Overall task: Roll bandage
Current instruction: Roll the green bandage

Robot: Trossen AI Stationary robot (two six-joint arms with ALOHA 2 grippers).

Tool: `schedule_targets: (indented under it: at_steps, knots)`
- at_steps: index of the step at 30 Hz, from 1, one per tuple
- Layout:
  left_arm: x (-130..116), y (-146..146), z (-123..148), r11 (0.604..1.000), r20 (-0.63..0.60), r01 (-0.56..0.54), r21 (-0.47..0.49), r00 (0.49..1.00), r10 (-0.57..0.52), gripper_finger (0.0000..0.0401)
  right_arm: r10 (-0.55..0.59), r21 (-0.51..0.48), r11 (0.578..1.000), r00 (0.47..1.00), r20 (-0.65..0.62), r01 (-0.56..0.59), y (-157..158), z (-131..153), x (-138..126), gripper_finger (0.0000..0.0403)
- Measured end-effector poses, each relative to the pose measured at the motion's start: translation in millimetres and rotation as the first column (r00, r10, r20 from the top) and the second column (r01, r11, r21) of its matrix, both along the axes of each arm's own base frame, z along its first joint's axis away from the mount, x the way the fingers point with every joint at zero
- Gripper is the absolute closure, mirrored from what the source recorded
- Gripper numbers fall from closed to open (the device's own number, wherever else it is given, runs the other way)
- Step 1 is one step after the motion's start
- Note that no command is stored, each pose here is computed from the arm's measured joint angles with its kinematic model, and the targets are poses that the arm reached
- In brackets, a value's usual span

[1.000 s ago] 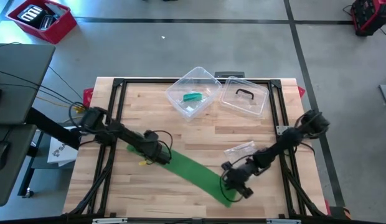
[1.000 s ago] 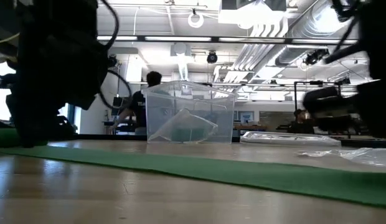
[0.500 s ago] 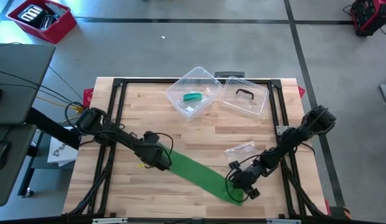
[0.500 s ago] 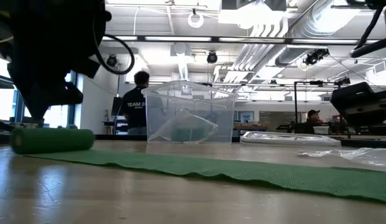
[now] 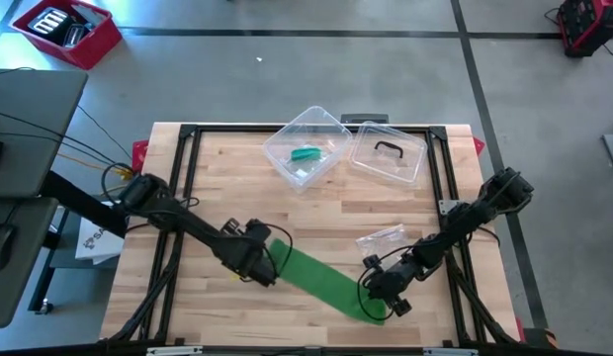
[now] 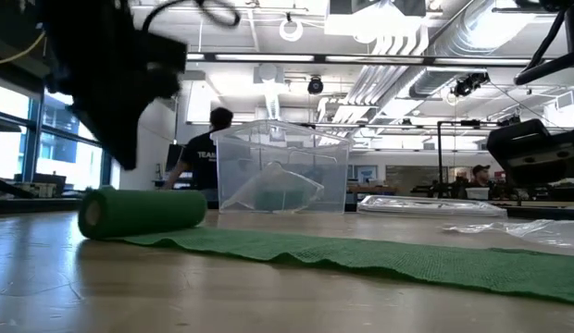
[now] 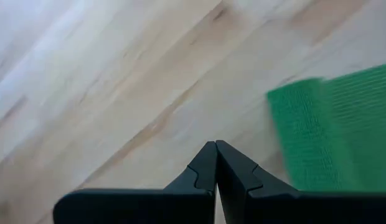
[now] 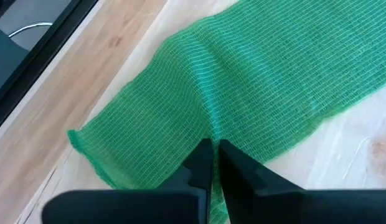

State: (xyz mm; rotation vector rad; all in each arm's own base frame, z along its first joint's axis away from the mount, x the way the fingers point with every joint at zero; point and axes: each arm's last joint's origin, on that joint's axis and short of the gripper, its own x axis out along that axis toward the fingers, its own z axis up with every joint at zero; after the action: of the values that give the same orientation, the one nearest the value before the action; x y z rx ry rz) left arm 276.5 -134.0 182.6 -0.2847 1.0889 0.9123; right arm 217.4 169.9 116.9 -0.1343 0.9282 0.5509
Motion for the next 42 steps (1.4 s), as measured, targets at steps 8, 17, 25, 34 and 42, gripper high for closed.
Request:
schedule_targets:
  at_steps: [8,17,25,34,42]
  knots:
    - [6.6,-12.3,6.0,0.996,0.063,0.021,-0.088,0.998,-0.016,0.0401,-0.016,-0.016,1.000,1.000,0.014,0.017,-0.5,0.3,0.6,0.0383]
    - [27.9,-17.3,-21.2,0.961,0.274,0.102,-0.257,0.961,-0.028,0.0401,-0.018,-0.018,1.000,1.000,0.016,0.019,-0.6,0.4,0.7,0.0383]
    - [35.6,-17.0,0.4,0.975,0.275,0.091,-0.202,0.961,-0.032,0.0401,-0.018,-0.021,1.000,1.000,0.012,0.019,-0.8,0.3,0.4,0.0383]
    - [29.0,-1.5,-24.3,0.952,0.121,0.004,-0.307,0.992,0.035,0.0401,-0.018,-0.026,0.999,1.000,0.007,0.018,-1.1,0.0,0.1,0.0383]
    - [48.8,-18.1,30.6,0.976,0.326,0.093,-0.197,0.945,-0.024,0.0401,-0.023,-0.032,0.999,1.000,0.009,0.023,-1.4,-0.3,0.1,0.0383]
